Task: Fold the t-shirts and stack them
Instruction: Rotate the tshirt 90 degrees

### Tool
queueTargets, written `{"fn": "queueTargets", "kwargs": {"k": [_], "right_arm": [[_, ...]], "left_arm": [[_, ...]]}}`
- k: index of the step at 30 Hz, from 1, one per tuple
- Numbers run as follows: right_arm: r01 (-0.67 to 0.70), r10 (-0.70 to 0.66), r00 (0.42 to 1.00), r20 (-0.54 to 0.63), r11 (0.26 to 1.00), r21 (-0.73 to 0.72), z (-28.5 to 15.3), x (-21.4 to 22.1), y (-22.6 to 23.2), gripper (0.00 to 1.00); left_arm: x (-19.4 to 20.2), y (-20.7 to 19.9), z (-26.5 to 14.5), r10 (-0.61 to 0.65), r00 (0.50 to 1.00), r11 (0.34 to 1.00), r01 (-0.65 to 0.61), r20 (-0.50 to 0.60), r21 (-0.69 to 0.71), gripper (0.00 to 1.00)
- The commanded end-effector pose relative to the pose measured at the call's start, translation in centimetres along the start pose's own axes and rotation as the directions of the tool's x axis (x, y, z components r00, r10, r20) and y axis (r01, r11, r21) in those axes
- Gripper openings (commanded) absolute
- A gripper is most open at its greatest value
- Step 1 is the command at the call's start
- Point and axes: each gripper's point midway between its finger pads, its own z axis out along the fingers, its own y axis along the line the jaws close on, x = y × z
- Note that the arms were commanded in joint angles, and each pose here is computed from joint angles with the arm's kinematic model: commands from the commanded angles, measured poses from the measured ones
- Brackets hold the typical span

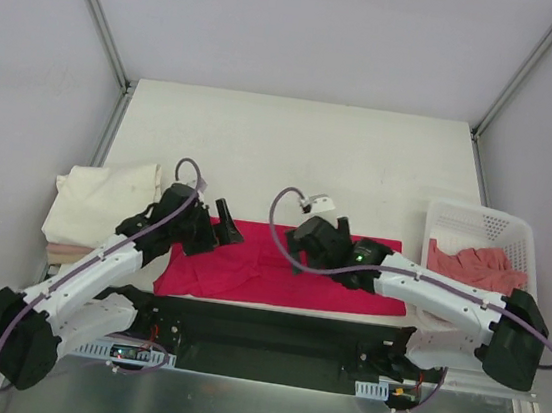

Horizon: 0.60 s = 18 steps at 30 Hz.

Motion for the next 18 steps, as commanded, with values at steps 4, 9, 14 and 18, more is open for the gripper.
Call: {"fn": "queueTargets", "kwargs": {"k": [4,9,14,18], "right_arm": [[-0.279,0.290,0.955,-0.066,0.950,0.138,2.2,2.3,-8.4,0.96],[-0.344,0.370,0.920,-0.128,0.920,0.188,4.2,2.6,-11.6,0.96],[-0.432,0.461,0.851,-0.249,0.887,0.164,7.7,4.6,-11.5,0.96],[-0.469,0.492,0.805,-0.332,0.870,0.153,8.4,6.5,-10.7,0.96]], "left_arm": [[4.1,4.0,3.5,-0.063,0.989,0.976,0.032,-0.135,-0.216,0.99],[2.9,5.3,5.3,-0.049,0.991,0.946,0.005,-0.126,-0.324,0.99],[0.8,5.6,7.6,-0.041,0.989,0.922,-0.017,-0.142,-0.387,0.99],[-2.2,4.9,10.2,-0.050,0.985,0.923,-0.017,-0.163,-0.385,0.99]]}}
